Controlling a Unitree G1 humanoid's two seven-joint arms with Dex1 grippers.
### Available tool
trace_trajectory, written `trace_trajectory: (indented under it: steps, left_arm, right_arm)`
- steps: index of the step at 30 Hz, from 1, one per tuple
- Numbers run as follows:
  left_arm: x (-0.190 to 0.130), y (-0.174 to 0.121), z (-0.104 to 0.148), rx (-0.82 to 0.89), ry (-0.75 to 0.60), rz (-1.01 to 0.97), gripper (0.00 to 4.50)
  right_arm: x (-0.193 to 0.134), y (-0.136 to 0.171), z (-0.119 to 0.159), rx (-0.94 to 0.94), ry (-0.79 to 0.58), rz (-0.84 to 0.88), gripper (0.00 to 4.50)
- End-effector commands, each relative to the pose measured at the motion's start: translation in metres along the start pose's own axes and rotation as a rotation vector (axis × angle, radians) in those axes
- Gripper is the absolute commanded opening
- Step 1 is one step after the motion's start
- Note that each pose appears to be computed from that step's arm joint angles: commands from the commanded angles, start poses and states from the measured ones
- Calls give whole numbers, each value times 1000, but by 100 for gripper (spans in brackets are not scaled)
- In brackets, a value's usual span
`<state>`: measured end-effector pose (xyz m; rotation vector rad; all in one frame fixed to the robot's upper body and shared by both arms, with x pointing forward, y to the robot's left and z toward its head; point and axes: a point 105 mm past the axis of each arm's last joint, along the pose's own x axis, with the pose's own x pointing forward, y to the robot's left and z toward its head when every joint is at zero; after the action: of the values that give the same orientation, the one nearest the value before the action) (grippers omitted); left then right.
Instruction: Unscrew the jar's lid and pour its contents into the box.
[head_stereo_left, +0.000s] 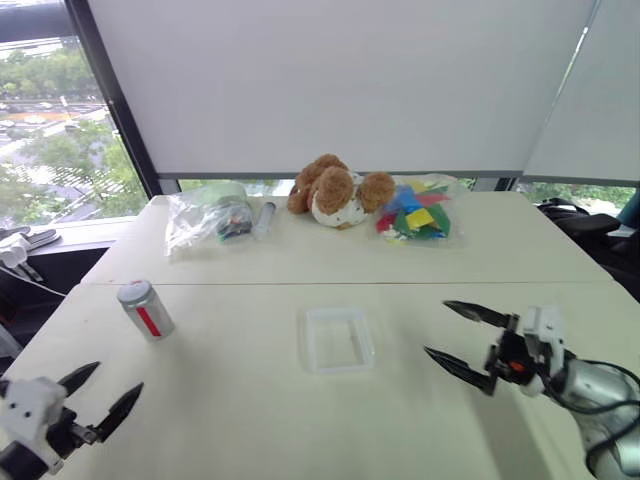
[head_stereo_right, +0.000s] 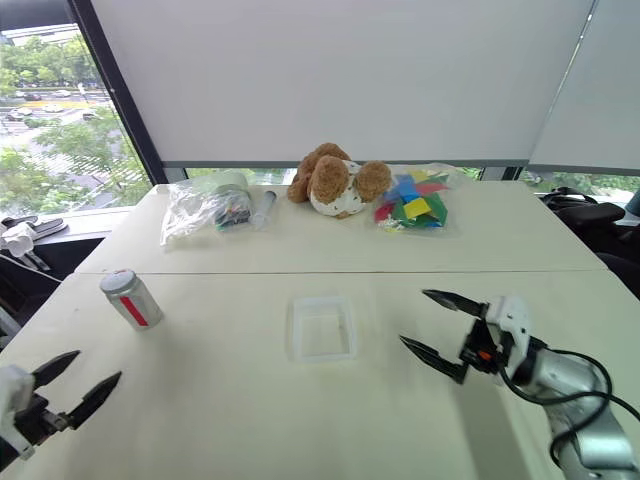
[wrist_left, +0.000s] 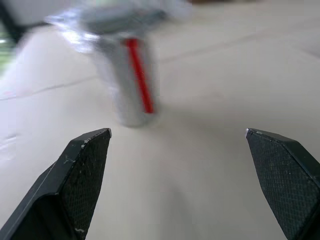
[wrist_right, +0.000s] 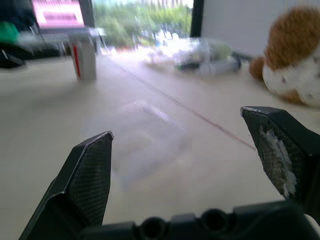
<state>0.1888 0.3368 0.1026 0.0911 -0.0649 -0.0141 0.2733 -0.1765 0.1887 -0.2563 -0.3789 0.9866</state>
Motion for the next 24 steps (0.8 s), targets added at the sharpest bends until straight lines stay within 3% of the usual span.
trace_trajectory:
  steps: [1, 4, 9, 15, 24]
  left_arm:
    - [-33, 30, -11, -53, -2, 356, 444]
    - [-48, 24, -23, -98, 12, 445, 444]
    - [-38, 3, -13, -105, -35, 435, 444]
    - [9, -32, 16, -73, -109, 356, 444]
    - [83, -62, 28, -32, -66, 377, 444]
  right_arm:
    - [22, 4, 25, -41, -135, 31, 450]
    - [29, 8, 27, -55, -177, 56, 450]
    - [26, 7, 19, -62, -184, 71, 450]
    - [21, 4, 11, -59, -178, 75, 450]
    - [21, -1, 10, -66, -167, 60, 450]
